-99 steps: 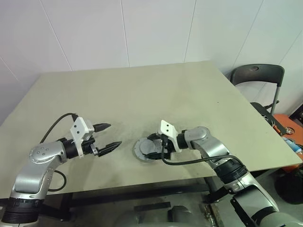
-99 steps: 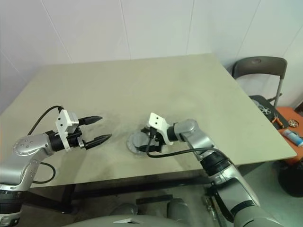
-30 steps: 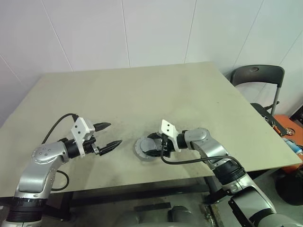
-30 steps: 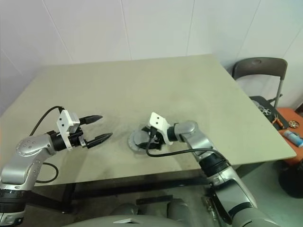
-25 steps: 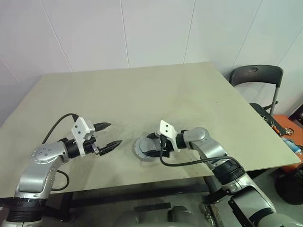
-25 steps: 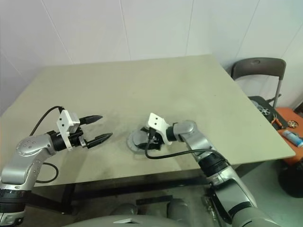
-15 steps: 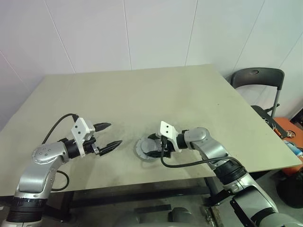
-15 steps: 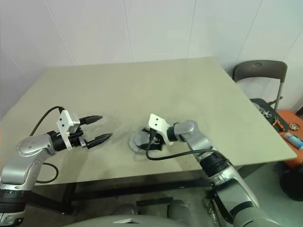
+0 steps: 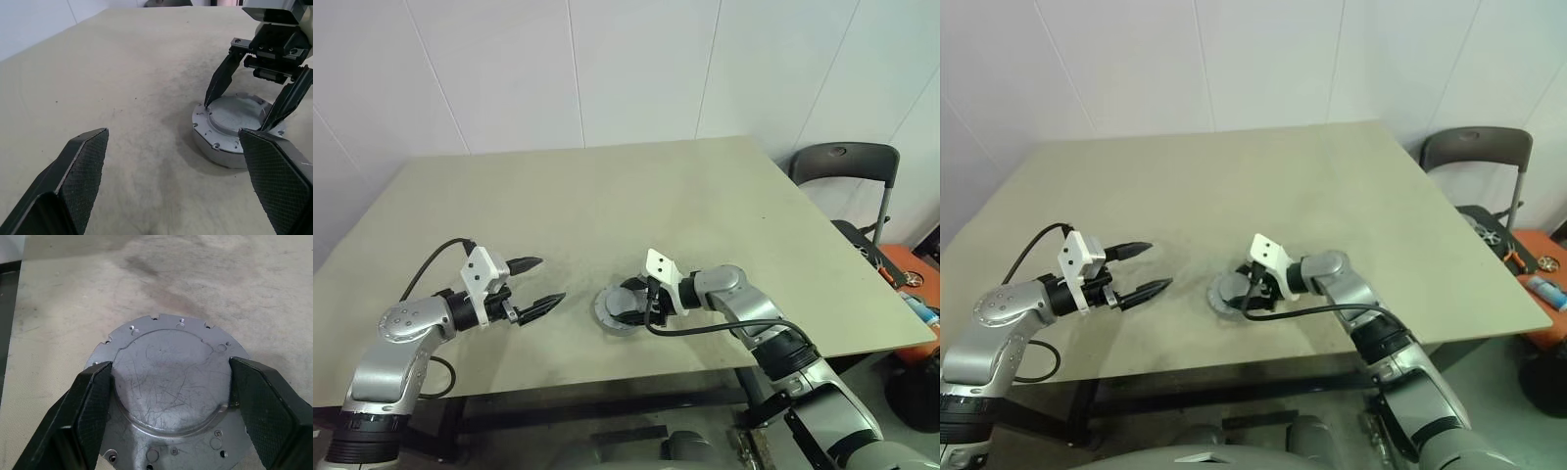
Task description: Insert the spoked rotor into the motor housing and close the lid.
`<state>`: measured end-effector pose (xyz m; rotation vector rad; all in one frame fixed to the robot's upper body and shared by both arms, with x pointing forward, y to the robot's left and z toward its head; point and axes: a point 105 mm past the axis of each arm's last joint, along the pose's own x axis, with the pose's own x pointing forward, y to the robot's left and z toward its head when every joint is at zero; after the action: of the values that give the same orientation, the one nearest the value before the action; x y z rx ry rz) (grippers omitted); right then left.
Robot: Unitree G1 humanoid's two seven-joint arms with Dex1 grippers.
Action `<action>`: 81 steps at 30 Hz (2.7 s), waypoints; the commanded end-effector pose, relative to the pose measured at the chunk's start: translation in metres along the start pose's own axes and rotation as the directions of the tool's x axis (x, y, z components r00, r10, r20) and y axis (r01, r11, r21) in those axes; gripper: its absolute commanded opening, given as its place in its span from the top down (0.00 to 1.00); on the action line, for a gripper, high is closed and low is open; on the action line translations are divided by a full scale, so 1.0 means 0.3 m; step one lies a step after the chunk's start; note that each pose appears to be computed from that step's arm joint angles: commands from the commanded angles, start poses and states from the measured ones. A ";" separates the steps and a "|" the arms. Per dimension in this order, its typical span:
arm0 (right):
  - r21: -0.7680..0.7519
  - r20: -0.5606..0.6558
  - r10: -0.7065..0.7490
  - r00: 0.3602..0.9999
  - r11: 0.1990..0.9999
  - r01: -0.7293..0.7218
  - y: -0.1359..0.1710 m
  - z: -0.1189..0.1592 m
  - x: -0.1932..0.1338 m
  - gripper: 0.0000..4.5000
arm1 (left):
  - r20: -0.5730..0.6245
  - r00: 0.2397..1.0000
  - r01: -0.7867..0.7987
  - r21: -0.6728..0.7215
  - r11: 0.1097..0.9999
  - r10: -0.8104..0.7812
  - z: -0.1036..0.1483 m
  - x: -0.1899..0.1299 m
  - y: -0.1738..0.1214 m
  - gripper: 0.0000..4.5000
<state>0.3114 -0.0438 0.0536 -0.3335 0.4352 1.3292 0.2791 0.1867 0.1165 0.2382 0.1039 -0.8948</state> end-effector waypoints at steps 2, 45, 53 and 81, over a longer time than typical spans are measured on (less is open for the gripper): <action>0.029 -0.186 0.082 0.979 0.997 -0.078 0.058 -0.175 -0.013 0.24 | 0.023 0.999 0.021 0.016 1.000 -0.021 0.029 0.013 -0.019 0.00; 0.035 -0.120 0.061 0.991 0.998 -0.058 0.013 -0.128 -0.038 0.24 | 0.017 1.000 0.018 -0.003 1.000 -0.018 0.040 0.019 -0.012 0.00; 0.062 -0.146 0.046 0.988 0.997 -0.037 0.014 -0.157 -0.026 0.24 | 0.011 1.000 0.012 -0.036 0.999 -0.012 0.033 0.026 -0.014 0.00; 0.057 -0.150 0.055 0.987 0.997 -0.047 0.017 -0.156 -0.011 0.24 | -0.093 0.980 0.148 -0.242 0.959 -0.175 -0.010 0.243 -0.145 1.00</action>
<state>0.3110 -0.0500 0.0572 -0.3558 0.4078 1.3841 0.2876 0.1098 0.0861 0.0339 0.3555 -1.0097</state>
